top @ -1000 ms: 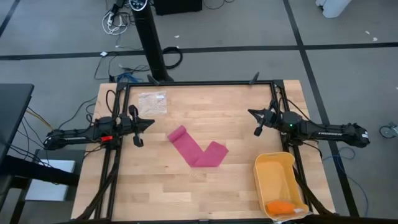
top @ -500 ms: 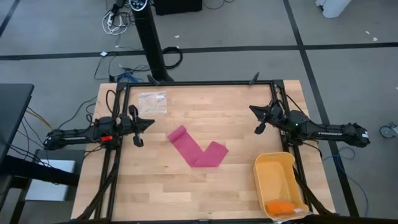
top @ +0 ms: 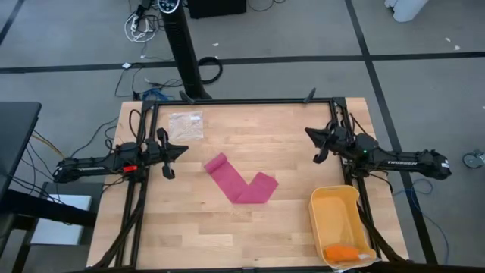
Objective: Roll bandage
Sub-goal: Roll the pink bandage
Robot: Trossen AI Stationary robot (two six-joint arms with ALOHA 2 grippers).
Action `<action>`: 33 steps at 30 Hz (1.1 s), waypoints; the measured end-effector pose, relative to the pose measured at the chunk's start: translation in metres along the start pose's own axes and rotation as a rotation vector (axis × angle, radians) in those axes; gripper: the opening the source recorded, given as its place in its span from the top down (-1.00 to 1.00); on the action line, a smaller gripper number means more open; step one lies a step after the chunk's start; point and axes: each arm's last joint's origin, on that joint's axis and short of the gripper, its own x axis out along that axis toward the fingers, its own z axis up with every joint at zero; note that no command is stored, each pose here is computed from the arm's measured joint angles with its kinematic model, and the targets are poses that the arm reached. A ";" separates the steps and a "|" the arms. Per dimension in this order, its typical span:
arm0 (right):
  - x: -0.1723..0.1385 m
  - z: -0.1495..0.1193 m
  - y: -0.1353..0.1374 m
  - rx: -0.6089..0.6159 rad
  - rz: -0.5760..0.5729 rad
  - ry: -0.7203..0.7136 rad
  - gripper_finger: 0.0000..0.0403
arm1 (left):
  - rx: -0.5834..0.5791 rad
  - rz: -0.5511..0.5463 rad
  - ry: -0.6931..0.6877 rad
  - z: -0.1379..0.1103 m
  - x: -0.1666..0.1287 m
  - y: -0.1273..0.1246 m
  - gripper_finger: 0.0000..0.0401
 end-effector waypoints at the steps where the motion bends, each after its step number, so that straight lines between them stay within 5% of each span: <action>1: 0.001 -0.001 0.001 0.028 0.032 0.013 0.94 | 0.000 0.000 0.000 0.000 0.000 0.000 0.95; 11: 0.011 -0.004 0.021 0.022 0.337 0.013 0.95 | 0.000 0.000 0.000 0.000 0.000 0.000 0.95; 15: 0.021 0.001 0.030 0.074 0.373 0.030 0.96 | 0.000 0.000 0.000 0.000 0.000 0.000 0.95; 25: 0.071 0.009 0.067 -0.066 0.464 0.144 0.90 | 0.000 0.000 0.000 0.000 0.000 0.000 0.95; 33: 0.113 -0.006 0.090 -0.026 0.428 0.615 0.92 | 0.001 0.001 0.000 0.000 0.000 0.000 0.95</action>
